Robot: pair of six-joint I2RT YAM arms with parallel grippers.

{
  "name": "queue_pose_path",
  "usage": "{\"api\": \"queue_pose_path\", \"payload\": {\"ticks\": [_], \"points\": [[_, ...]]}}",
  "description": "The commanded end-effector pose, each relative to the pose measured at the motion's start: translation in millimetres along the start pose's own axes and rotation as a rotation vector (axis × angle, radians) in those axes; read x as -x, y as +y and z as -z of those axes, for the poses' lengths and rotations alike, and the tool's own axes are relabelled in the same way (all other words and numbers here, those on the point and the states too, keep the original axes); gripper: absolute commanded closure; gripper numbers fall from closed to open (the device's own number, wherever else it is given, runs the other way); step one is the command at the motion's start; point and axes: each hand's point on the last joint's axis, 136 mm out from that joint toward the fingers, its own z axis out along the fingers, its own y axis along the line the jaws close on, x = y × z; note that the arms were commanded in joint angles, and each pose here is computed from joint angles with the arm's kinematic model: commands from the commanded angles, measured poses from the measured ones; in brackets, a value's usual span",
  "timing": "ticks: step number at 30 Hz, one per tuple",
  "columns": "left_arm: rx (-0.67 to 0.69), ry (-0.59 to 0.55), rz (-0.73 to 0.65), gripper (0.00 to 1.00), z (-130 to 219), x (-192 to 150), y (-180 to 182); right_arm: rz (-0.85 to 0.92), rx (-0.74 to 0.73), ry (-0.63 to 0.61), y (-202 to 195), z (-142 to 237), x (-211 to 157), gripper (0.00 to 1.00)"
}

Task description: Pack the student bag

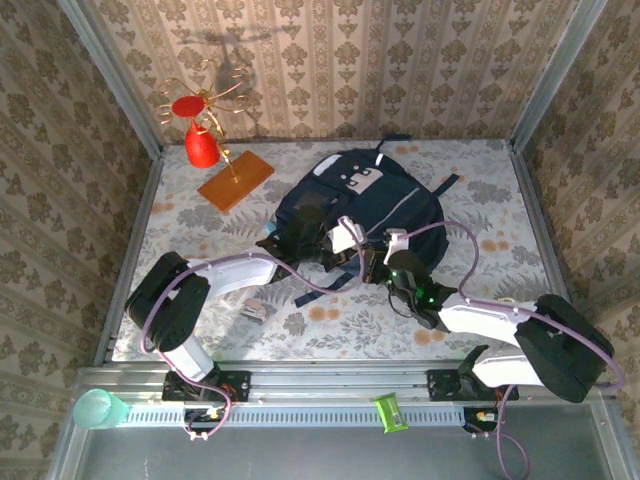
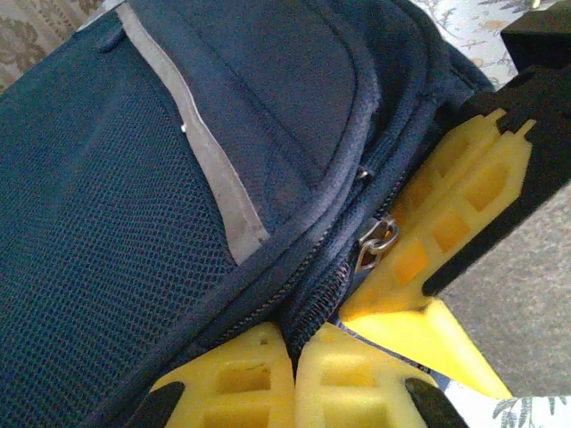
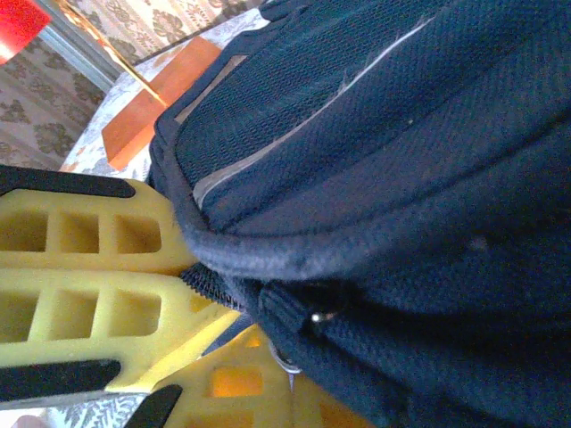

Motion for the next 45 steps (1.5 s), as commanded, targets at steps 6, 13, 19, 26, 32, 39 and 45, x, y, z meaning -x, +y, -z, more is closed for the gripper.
{"api": "queue_pose_path", "payload": {"ticks": [6, 13, 19, 26, 32, 39, 45], "points": [[0.030, -0.092, -0.067, 1.00, 18, 32, 21, -0.006, -0.186, 0.079, -61, 32, -17, 1.00], [0.062, -0.068, -0.146, 1.00, 23, 22, 35, -0.010, -0.240, 0.163, -79, 46, -15, 1.00], [0.048, -0.079, -0.132, 1.00, 24, 24, 37, 0.038, 0.041, 0.205, -30, 38, -14, 1.00], [0.033, -0.099, -0.111, 1.00, 23, 29, 31, 0.115, 0.187, 0.216, 13, 30, -10, 0.68], [0.028, -0.099, -0.105, 1.00, 22, 30, 30, 0.120, 0.072, 0.145, 5, 17, 4, 0.62], [0.029, -0.096, -0.106, 1.00, 21, 32, 29, 0.114, 0.055, 0.142, 6, -2, 5, 0.61], [0.028, -0.092, -0.103, 1.00, 20, 31, 28, 0.087, 0.070, 0.094, 14, -8, 19, 0.65]]}}
